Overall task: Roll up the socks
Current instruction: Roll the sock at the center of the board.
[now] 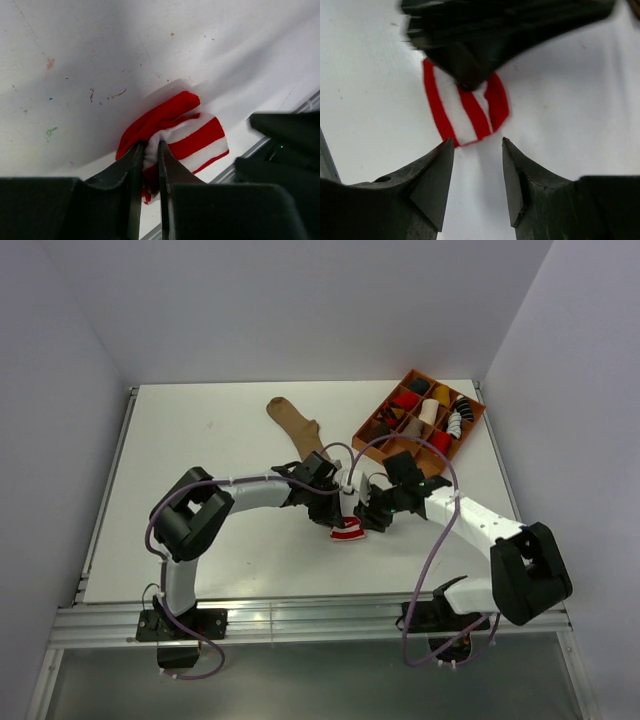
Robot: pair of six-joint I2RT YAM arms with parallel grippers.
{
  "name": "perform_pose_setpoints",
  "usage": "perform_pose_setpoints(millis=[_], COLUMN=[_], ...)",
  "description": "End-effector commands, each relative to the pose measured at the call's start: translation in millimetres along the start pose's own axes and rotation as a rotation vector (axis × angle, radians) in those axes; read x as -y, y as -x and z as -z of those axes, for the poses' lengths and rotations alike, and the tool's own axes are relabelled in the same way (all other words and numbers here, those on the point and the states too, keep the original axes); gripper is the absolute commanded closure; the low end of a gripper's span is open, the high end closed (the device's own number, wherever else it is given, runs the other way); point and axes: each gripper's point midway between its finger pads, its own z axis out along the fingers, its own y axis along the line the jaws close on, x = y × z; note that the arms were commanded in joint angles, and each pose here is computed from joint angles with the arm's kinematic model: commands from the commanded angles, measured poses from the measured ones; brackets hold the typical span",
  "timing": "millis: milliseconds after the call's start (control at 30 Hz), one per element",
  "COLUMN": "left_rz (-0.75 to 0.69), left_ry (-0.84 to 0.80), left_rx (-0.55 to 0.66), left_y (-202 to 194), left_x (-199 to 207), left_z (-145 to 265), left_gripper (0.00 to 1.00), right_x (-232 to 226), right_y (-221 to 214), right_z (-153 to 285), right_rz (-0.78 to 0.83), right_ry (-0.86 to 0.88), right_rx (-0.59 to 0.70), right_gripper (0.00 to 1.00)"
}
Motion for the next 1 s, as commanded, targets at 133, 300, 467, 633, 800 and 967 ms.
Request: perform_pose_setpoints(millis=[133,300,467,633,800,967], left_rz=[0.107,0.119,0.124,0.130,0.130,0.135], left_ry=[0.251,0.242,0.241,0.235,0.231,0.223], left_rx=[-0.272,-0.290,-0.302,-0.313,-0.308,-0.307], left_y=[-70,-67,-65,-67,-63,-60], left_x=[-82,-79,-78,-78,-78,-77], left_z=[-12,-14,-17,-18,-17,-15], left_gripper=[1.00,1.00,1.00,1.00,1.00,1.00], right_x=[-18,-27,-37,-37,-42,-42], right_y=[10,2,-1,-2,1,0], right_z=[-11,-17,-23,-29,-35,-41], right_rz=[0.238,0.274,0.314,0.342,0.350,0.337], right_ry=[-0.028,-0.019,-0.002,-0.012,0.005,0.012], right_rx=[0.030,0.016,-0.015,-0.044,-0.056,-0.077], right_gripper=[0.47,0.46,0.46,0.46,0.47,0.51])
